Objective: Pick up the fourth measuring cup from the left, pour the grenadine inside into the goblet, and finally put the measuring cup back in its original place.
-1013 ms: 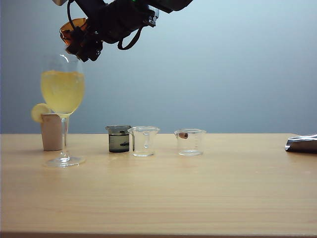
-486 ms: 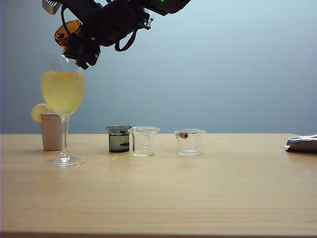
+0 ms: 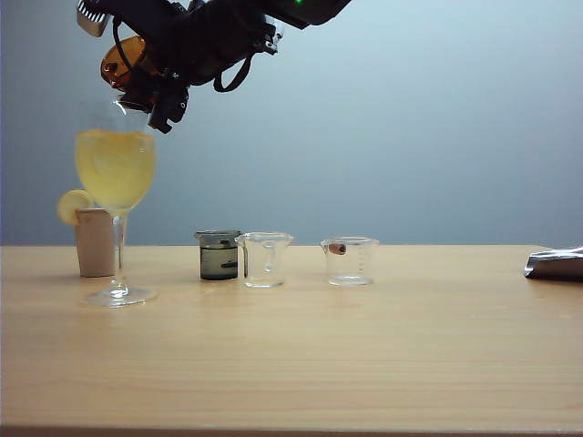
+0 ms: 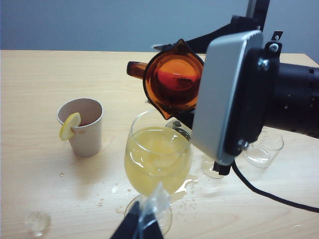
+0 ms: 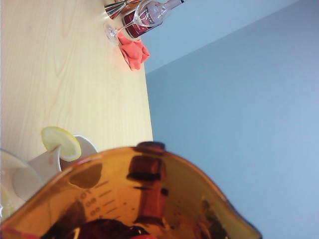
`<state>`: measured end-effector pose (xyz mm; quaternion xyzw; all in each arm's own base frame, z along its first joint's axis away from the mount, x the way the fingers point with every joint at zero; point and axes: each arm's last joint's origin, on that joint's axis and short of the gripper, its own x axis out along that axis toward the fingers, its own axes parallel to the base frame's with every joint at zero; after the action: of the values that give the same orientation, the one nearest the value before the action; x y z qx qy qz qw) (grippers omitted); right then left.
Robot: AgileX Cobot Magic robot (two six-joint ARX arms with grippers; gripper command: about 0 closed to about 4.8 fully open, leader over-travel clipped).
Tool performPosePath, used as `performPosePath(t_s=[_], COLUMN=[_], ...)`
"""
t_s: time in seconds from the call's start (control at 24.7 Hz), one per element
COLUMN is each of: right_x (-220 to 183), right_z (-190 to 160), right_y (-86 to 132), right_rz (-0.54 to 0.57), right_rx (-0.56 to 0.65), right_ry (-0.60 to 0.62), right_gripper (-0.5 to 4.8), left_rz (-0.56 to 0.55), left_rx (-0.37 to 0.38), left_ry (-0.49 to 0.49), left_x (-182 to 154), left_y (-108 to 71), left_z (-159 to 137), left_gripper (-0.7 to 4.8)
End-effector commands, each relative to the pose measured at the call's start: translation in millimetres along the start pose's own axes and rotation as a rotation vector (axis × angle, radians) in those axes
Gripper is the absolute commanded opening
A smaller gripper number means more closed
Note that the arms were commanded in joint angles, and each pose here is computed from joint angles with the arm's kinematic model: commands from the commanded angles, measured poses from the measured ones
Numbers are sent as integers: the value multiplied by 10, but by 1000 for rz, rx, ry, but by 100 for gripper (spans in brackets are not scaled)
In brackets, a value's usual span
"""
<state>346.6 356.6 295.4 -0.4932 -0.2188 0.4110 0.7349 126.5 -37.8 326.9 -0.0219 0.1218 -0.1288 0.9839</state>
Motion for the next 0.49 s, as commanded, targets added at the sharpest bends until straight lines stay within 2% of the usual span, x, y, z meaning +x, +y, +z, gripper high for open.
performPosePath(t_s=[0.04, 0.49], right_x=[-11, -11], right_z=[46, 45], right_y=[-52, -54], right_rz=[-31, -39], right_rx=[-36, -95], right_ry=[-15, 2], right_gripper=[-5, -5], left_rz=[-9, -8], left_rx=[-4, -3], left_ry=[-16, -1], left_x=[-13, -13], left_y=[-4, -3], left_z=[27, 12], left_gripper=[-6, -6])
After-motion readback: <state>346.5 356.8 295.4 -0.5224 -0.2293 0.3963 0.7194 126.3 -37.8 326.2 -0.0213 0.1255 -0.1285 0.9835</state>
